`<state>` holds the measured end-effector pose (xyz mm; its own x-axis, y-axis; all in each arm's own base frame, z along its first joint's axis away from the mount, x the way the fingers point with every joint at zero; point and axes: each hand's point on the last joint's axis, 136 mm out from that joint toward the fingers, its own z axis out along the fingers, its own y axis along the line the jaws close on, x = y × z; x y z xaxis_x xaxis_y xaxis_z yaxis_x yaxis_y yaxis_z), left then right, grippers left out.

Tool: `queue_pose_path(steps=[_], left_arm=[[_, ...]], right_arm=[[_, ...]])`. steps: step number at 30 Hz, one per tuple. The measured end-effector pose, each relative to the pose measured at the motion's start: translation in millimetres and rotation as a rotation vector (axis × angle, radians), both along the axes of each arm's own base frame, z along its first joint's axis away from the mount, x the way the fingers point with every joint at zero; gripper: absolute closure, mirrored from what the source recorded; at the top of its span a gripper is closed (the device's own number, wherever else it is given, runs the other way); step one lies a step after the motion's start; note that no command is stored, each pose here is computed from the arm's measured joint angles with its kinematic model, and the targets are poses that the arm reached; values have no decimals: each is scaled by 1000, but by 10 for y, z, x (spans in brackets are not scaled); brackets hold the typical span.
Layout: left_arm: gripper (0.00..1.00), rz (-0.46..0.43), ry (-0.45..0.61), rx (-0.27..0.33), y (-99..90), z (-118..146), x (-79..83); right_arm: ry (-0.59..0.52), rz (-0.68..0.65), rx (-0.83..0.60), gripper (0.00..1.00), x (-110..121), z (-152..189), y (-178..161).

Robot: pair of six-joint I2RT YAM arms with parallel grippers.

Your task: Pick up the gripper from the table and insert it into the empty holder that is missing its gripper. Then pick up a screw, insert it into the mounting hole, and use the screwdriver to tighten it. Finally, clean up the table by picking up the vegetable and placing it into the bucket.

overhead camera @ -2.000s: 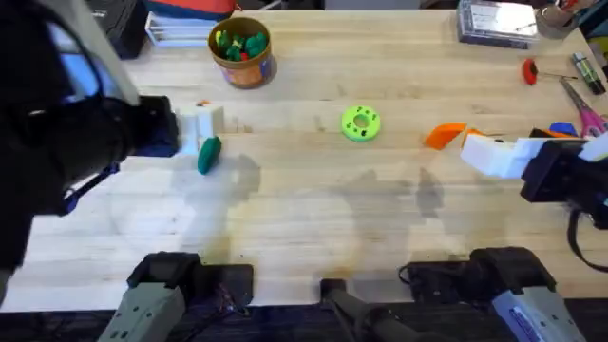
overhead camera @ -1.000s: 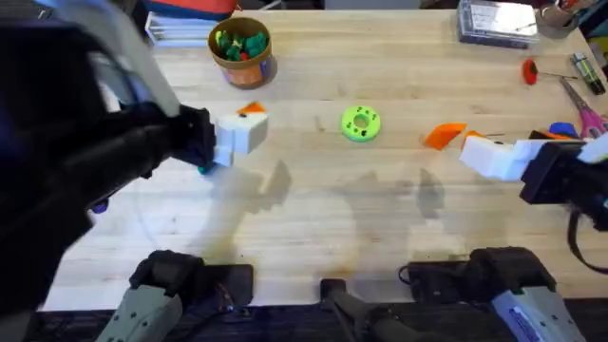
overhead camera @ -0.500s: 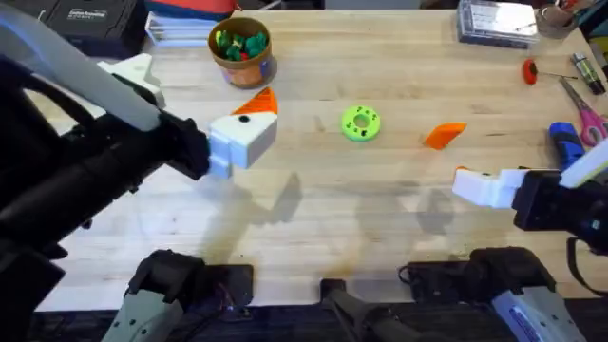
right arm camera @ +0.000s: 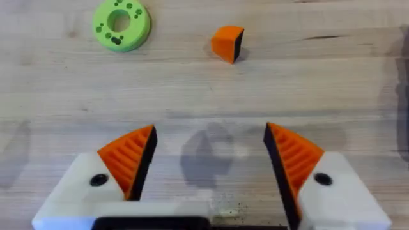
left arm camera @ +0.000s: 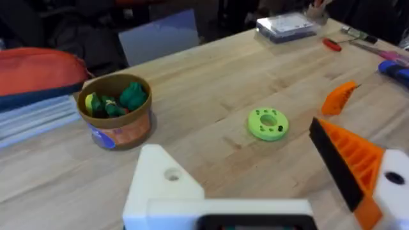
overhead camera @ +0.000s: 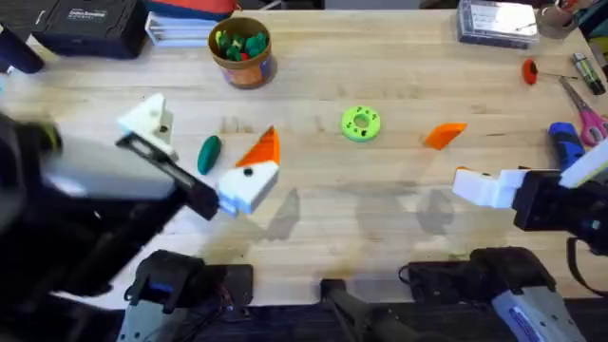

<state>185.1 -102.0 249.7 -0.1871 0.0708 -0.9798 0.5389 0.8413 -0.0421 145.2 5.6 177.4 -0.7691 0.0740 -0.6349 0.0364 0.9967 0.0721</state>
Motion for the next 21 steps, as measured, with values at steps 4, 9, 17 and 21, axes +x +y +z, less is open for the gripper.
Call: queue_pose_path(steps=[4, 9, 17, 21], left_arm=[[15, -39, -122, -34, -61, -117, -15], [15, -95, -195, -67, -180, -362, 104], [15, -132, -178, -109, -265, -719, 183], [15, -159, -130, -112, -304, -811, 148]], right_arm=[[0, 0, 0, 7, 0, 0, -1], [0, 0, 0, 7, 0, 0, -1], [0, 0, 0, 8, 0, 0, -1], [0, 0, 0, 7, 0, 0, -1]])
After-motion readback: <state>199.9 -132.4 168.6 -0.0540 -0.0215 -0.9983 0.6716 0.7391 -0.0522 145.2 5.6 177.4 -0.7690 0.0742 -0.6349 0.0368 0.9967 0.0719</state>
